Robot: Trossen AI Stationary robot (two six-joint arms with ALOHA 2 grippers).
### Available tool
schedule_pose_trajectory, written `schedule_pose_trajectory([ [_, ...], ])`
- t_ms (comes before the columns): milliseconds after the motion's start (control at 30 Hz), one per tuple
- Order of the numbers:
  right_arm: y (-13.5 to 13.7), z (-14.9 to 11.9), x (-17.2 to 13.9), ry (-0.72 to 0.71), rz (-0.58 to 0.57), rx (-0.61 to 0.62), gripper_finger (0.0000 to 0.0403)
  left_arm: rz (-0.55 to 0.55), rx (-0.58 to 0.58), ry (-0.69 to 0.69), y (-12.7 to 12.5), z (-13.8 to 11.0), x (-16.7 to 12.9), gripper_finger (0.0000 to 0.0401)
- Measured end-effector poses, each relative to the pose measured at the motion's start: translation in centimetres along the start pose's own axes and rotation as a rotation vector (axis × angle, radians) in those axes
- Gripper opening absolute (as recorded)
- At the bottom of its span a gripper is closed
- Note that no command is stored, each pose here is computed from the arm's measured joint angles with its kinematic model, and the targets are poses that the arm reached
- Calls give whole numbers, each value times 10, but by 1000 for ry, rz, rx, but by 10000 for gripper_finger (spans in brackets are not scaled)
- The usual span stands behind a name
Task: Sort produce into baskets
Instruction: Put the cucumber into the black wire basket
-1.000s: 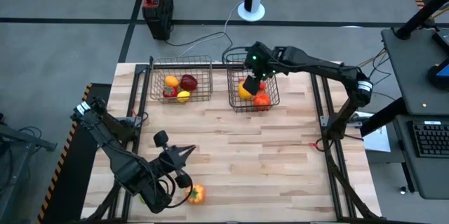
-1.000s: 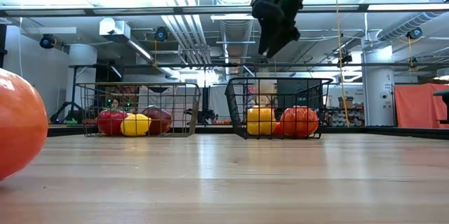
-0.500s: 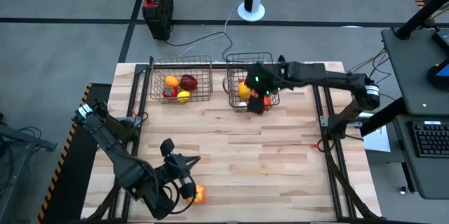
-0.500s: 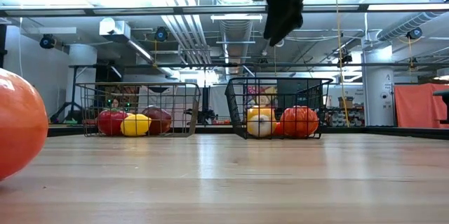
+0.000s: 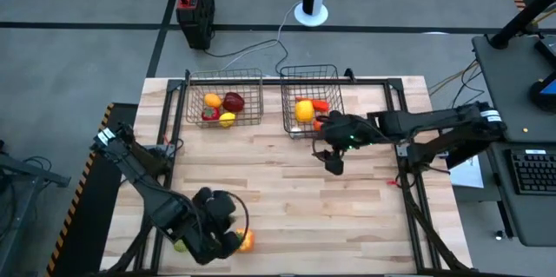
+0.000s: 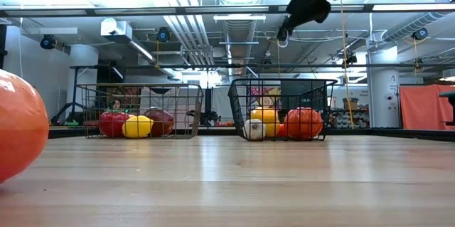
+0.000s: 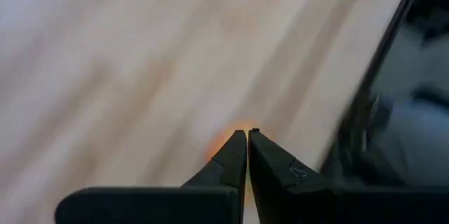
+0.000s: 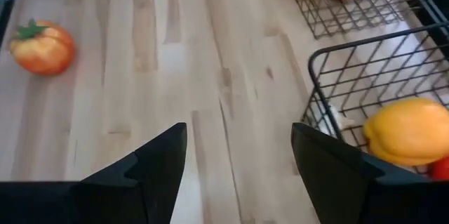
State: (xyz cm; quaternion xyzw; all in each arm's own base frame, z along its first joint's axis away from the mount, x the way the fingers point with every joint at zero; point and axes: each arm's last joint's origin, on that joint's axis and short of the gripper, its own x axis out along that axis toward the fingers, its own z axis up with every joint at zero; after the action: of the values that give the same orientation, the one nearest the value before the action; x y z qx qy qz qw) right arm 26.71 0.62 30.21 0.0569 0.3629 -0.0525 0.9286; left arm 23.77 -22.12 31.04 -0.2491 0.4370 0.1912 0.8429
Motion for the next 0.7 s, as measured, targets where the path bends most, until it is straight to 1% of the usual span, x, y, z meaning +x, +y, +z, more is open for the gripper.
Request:
schedule_pose_trajectory([
  [67, 2, -6, 1, -21, 11, 1, 249, 31, -81, 185, 6, -1, 2, 0],
  [100, 3, -9, 3, -27, 15, 1, 249, 74, -145, 262, 10, -1, 2, 0],
  [167, 3, -13, 6, -41, 20, 0, 249, 221, -280, 387, 23, 0, 3, 0],
  [233, 3, -17, 9, -30, 19, -1, 249, 381, -384, 461, 37, 1, 1, 0],
  [300, 3, -19, 12, -29, 18, 0, 249, 484, -452, 470, 44, 0, -1, 0],
  [333, 3, -20, 14, -26, 17, -1, 249, 494, -466, 473, 45, -2, -1, 0],
  [433, 3, -22, 18, -15, 15, -1, 249, 443, -476, 494, 37, -13, -4, 0],
  [567, 2, -24, 19, -11, 14, -3, 249, 463, -550, 431, 34, -31, -13, 8],
  [700, 3, -23, 19, -24, 17, -5, 249, 507, -618, 353, 37, -48, -15, 37],
])
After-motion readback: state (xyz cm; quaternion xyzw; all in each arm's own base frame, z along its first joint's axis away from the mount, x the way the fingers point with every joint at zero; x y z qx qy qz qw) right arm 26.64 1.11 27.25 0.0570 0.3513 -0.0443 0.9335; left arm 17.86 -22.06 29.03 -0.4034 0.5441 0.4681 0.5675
